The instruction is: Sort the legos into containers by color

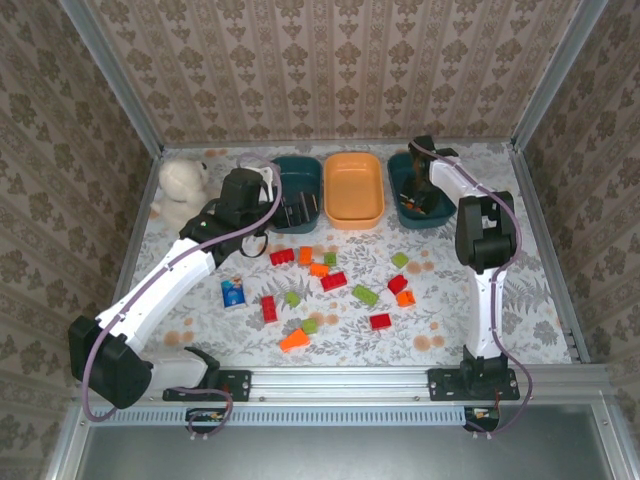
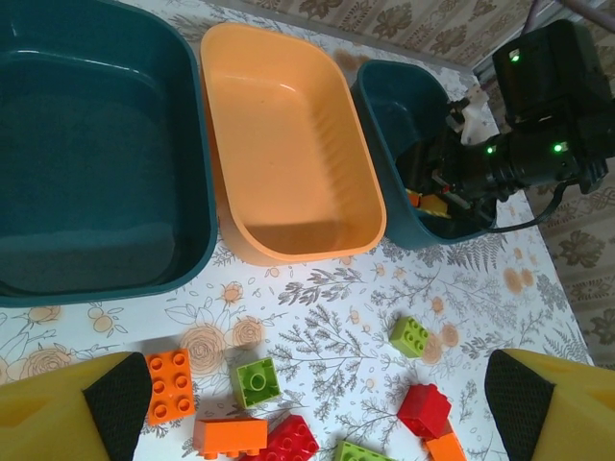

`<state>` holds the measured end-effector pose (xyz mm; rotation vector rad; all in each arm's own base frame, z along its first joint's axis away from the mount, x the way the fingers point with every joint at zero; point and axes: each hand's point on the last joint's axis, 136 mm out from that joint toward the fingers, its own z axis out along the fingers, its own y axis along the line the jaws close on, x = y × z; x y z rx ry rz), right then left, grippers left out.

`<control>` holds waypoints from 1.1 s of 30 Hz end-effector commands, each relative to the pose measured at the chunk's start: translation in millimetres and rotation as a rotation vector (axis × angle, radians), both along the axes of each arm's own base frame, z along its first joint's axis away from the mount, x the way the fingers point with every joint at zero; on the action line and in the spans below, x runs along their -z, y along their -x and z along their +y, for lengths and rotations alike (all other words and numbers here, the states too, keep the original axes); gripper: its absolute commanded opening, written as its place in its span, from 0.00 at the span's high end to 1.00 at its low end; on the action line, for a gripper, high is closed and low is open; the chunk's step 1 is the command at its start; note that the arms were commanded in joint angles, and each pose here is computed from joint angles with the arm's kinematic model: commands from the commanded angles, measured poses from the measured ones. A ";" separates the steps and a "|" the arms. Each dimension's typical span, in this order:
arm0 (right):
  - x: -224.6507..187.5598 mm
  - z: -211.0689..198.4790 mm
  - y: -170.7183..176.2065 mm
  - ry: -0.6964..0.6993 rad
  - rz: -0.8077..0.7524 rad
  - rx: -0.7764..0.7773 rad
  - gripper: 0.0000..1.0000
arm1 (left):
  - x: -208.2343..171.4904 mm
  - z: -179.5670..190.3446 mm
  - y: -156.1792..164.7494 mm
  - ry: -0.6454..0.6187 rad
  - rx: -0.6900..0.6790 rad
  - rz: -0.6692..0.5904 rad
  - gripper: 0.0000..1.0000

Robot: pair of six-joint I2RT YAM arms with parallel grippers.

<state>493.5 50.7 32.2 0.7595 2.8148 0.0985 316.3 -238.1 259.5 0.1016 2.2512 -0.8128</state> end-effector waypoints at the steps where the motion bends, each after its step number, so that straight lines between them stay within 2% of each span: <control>1: -2.3 -2.1 2.7 -0.007 0.033 0.003 0.46 | 2.4 7.7 0.3 0.001 -0.035 0.011 0.06; 4: -11.7 -3.8 0.3 -0.005 0.015 -0.002 0.37 | 2.5 8.9 2.1 -0.002 -0.035 0.015 0.07; 11: -78.9 -3.1 -11.3 -0.010 -0.141 -0.015 0.33 | 12.5 28.0 13.9 -0.059 -0.096 0.076 0.09; 15: -139.2 4.7 -5.3 -0.002 -0.278 -0.053 0.33 | 35.8 55.3 37.5 -0.130 -0.186 0.205 0.13; 18: -178.5 33.6 14.6 -0.015 -0.393 -0.157 0.34 | 67.2 78.6 66.8 -0.179 -0.268 0.351 0.16; 21: -192.7 83.9 51.1 -0.068 -0.469 -0.327 0.34 | 104.4 88.7 97.4 -0.216 -0.300 0.489 0.20; 26: -197.3 172.9 151.2 -0.225 -0.565 -0.673 0.33 | 152.9 98.6 135.5 -0.286 -0.362 0.675 0.26; 30: -189.6 207.6 232.3 -0.366 -0.568 -0.855 0.25 | 177.3 94.1 144.8 -0.353 -0.344 0.726 0.27; 33: -182.0 217.3 273.8 -0.437 -0.601 -0.945 0.22 | 190.4 94.6 148.7 -0.404 -0.343 0.764 0.27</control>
